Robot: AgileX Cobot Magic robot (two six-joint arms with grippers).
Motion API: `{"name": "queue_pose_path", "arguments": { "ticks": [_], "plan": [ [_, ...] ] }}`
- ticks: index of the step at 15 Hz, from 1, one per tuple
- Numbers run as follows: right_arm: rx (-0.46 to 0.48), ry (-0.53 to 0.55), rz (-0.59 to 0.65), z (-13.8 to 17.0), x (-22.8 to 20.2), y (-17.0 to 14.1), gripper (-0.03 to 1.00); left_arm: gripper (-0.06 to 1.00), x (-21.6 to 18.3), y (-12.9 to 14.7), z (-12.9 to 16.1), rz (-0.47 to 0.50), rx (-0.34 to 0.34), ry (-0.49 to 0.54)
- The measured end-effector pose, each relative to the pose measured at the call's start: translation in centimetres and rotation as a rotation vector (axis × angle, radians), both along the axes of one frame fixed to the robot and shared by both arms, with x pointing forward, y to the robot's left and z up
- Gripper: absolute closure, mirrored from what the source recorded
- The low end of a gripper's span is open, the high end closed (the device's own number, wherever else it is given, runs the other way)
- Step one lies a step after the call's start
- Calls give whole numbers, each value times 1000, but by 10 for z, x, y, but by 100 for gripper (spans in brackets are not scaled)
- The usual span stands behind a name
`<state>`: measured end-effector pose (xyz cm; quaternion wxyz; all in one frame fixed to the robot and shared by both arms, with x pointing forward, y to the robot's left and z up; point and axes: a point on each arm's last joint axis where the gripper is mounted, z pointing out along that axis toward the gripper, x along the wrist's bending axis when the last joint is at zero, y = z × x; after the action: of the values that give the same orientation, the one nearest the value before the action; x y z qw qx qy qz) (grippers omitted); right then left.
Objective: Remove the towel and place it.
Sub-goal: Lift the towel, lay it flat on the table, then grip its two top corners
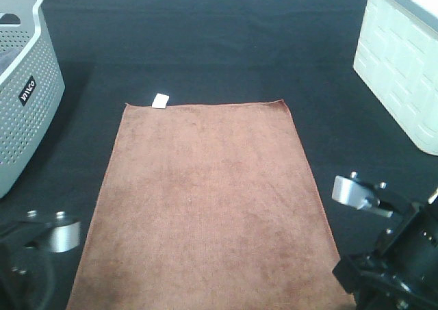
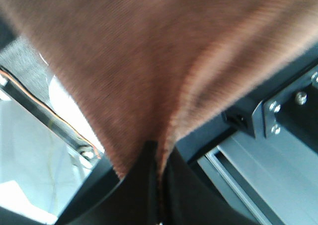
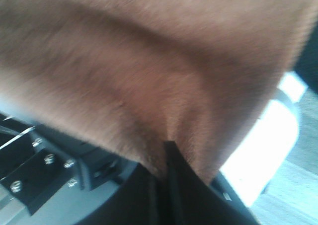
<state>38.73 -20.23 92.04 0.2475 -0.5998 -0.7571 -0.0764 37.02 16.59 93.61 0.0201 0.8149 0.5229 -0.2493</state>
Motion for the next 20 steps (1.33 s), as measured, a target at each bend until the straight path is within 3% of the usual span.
{"name": "queue_pose_path", "arguments": {
  "ticks": [5,9,11,13,14,16,20],
  "plan": [
    [24,2,-53,-13,-11,-1,97,94,6,-22,-5,-54,-2,-21],
    [33,3,-60,-12,-11,-1,93,92,6,-26,-4,-15,-30,-14],
    [38,6,-68,-12,-11,0,77,70,6,-28,-4,12,-47,-9],
    [38,7,-74,-12,-11,0,50,40,7,-30,-3,56,-47,-4],
    [34,5,-84,-12,-10,0,31,24,7,-30,-3,69,-41,0],
    [26,-9,-92,-13,-9,0,17,18,7,-30,-3,72,-40,1],
    [11,-67,-60,-5,5,1,14,17,14,-33,2,46,-45,-31]
  ]
}}
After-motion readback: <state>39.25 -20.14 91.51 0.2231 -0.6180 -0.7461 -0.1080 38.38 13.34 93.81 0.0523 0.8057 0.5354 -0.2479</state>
